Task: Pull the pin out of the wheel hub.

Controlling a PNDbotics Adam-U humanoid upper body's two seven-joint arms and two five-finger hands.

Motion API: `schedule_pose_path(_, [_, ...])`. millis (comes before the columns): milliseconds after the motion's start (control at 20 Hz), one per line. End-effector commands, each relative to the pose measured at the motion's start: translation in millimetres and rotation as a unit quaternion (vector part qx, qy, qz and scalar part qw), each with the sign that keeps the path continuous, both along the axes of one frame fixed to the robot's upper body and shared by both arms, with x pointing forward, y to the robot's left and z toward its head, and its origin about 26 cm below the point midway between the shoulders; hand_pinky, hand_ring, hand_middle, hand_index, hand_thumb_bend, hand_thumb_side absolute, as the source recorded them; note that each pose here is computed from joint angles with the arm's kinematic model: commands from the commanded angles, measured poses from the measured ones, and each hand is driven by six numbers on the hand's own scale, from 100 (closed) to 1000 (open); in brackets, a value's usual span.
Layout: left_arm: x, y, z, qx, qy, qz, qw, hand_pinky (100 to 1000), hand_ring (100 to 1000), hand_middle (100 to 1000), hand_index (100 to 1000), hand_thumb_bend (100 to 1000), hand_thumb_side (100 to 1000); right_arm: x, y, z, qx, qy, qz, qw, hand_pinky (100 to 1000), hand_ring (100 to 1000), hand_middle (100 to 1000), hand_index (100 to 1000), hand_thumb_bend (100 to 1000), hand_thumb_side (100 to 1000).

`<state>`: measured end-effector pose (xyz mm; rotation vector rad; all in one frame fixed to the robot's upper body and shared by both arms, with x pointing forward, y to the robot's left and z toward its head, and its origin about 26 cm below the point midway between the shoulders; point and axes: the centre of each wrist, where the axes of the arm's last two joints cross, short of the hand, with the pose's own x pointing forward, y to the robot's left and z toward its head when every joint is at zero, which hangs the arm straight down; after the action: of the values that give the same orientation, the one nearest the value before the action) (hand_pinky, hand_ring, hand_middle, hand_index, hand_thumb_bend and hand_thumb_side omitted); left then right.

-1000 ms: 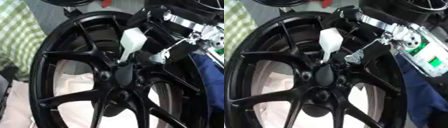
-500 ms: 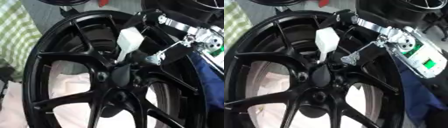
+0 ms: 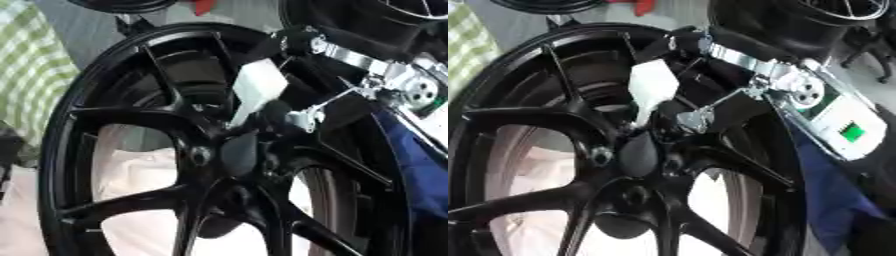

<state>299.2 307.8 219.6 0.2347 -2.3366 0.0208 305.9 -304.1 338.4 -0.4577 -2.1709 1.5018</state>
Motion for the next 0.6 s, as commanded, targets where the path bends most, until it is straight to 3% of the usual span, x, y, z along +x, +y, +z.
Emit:
schedule_pose_path(50, [-3.5,0.2,6.9,0.006,-0.013,0.000,1.000,900,693,552,794,141,585,-2.6,-2.3,7.8,-0.003,-0.011,-0.010,1.000,794,820,705,819,161,100])
schedule_pose_path(600, [-3.2,-0.8,6.3,0.005,-0.014,0.000,1.000,901,693,550,793,141,586,-3.0,-3.7,2.6,-0.022,-0.011,-0.025,0.999,791,804,627,814,206,100])
